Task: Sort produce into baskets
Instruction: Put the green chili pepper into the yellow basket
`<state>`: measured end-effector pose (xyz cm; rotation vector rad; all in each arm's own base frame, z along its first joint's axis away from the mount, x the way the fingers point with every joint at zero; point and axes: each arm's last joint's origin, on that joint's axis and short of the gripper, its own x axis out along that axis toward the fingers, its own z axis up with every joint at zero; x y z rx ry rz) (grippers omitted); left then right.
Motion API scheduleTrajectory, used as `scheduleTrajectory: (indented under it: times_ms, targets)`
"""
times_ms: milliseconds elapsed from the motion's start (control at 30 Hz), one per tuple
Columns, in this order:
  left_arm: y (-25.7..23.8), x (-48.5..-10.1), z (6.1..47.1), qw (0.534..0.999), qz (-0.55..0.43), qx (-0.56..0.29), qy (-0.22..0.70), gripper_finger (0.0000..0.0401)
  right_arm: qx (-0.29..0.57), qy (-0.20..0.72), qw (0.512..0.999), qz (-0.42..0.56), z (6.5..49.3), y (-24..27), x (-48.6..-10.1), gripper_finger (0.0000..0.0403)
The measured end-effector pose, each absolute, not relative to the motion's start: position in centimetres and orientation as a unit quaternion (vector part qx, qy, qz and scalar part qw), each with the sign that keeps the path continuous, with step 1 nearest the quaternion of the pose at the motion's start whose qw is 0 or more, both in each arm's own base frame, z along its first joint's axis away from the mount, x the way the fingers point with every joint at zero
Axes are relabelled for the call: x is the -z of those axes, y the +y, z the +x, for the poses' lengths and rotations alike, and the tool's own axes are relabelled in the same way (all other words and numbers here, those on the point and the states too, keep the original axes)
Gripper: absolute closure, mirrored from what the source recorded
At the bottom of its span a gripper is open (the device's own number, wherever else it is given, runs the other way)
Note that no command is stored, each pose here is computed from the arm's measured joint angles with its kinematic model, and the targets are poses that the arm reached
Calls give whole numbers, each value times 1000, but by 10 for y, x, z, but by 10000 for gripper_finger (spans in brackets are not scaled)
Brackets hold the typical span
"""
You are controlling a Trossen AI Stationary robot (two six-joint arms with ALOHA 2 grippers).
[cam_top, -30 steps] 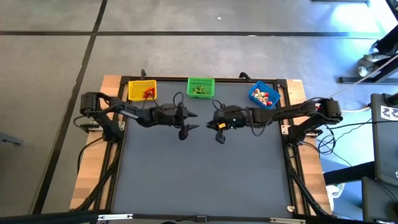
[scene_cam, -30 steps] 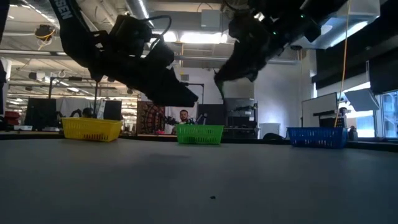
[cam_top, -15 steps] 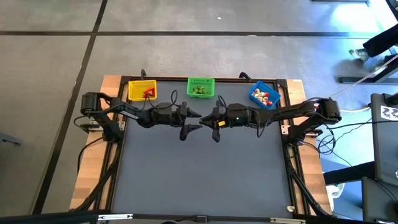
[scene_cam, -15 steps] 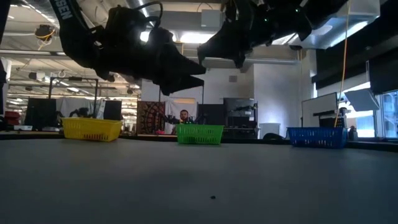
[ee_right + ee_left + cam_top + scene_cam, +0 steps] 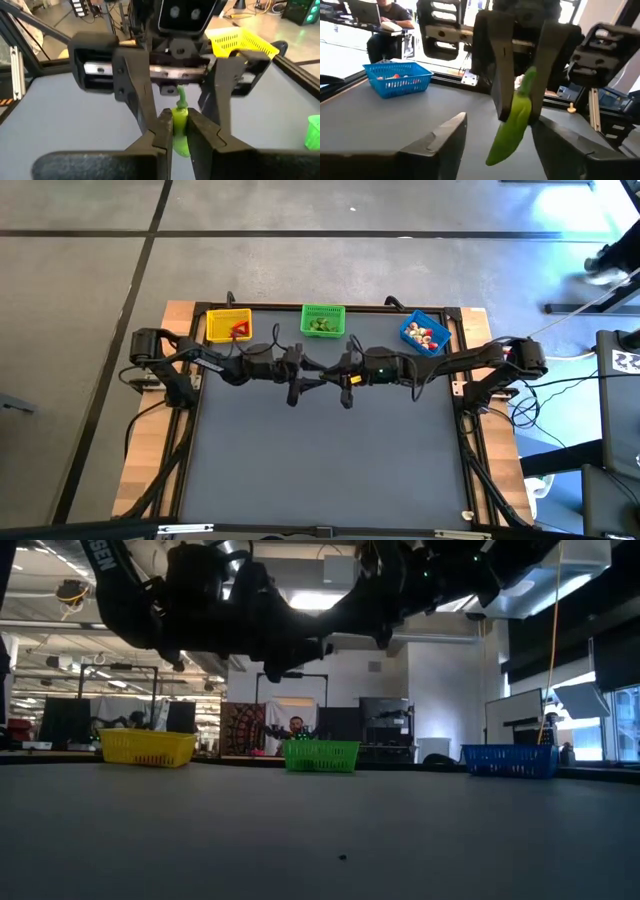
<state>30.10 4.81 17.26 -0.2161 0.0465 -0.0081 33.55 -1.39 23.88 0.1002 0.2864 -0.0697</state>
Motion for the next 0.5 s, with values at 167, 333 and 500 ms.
scheduleTrajectory:
  times_ms: [167, 333, 500]
  targets:
    - [48, -173, 302, 994, -105, 11, 25, 247, 35, 141, 988, 50, 335, -14, -239, 359]
    - [48, -174, 302, 996, -84, 12, 22, 326, 34, 140, 988, 48, 336, -14, -239, 359]
    - [48, -174, 302, 997, -69, 13, 19, 386, 35, 131, 990, 47, 336, -14, -241, 352]
